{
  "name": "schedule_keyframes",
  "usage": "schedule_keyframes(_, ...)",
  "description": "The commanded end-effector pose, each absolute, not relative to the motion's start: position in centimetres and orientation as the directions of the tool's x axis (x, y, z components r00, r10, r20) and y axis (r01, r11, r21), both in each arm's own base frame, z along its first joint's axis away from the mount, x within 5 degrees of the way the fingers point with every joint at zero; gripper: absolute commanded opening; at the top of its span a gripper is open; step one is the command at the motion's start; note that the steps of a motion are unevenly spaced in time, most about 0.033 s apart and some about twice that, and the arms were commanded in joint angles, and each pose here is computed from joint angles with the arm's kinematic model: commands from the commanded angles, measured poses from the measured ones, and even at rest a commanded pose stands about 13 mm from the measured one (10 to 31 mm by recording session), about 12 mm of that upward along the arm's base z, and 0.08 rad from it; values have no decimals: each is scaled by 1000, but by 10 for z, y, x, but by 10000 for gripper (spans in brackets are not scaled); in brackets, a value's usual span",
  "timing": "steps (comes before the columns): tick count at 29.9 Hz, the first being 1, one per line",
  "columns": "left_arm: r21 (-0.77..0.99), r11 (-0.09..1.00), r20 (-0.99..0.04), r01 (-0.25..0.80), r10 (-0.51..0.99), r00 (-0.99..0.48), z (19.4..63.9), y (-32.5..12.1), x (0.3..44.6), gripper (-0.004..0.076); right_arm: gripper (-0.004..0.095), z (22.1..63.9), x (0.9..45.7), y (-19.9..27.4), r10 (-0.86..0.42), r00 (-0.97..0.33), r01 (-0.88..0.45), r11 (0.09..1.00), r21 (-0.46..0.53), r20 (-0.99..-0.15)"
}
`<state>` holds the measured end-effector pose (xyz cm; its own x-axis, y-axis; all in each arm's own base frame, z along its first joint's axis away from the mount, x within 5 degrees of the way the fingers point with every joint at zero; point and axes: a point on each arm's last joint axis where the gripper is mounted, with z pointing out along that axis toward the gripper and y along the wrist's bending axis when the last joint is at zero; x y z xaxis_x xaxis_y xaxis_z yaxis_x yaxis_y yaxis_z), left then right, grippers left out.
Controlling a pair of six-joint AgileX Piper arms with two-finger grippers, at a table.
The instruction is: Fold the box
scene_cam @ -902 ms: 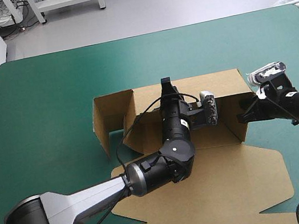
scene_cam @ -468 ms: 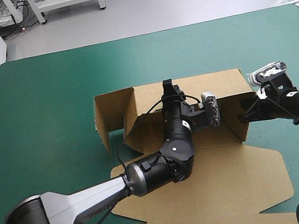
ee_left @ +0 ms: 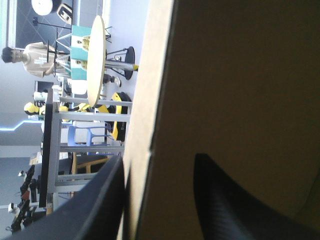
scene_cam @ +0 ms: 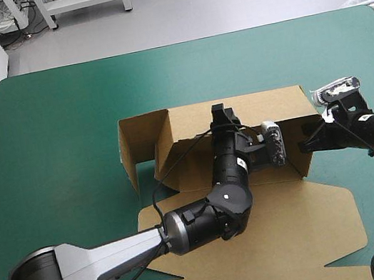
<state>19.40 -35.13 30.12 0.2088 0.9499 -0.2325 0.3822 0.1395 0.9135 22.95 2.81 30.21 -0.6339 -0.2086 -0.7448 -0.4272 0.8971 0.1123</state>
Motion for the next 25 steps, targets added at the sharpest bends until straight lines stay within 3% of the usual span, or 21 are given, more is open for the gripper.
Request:
schedule_keyframes(1,927,204,-298,314,910,288,332,-356,177,311,-15,302,235,25,-230,-634,-421,904,80,-739)
schedule_keyframes(10,934,237,-321,267,885,336,339,-366,146,311,-15,287,254,22,-198,-673,-376,921,99,-712)
schedule_keyframes(17,914,297,-381,277,864,328,340,-370,127,304,-15,305,263,21,-195,-630,-378,923,77,-751)
schedule_keyframes(21,906,349,-412,241,858,306,348,-365,129,175,-15,314,265,22,-202,-616,-388,919,71,-762)
schedule_keyframes(24,892,381,-444,243,838,316,361,-357,127,-10,-15,314,265,22,-200,-617,-389,918,73,-761)
schedule_keyframes(25,885,391,-458,252,827,325,366,-355,126,-1,-15,314,265,22,-194,-620,-384,920,79,-761)
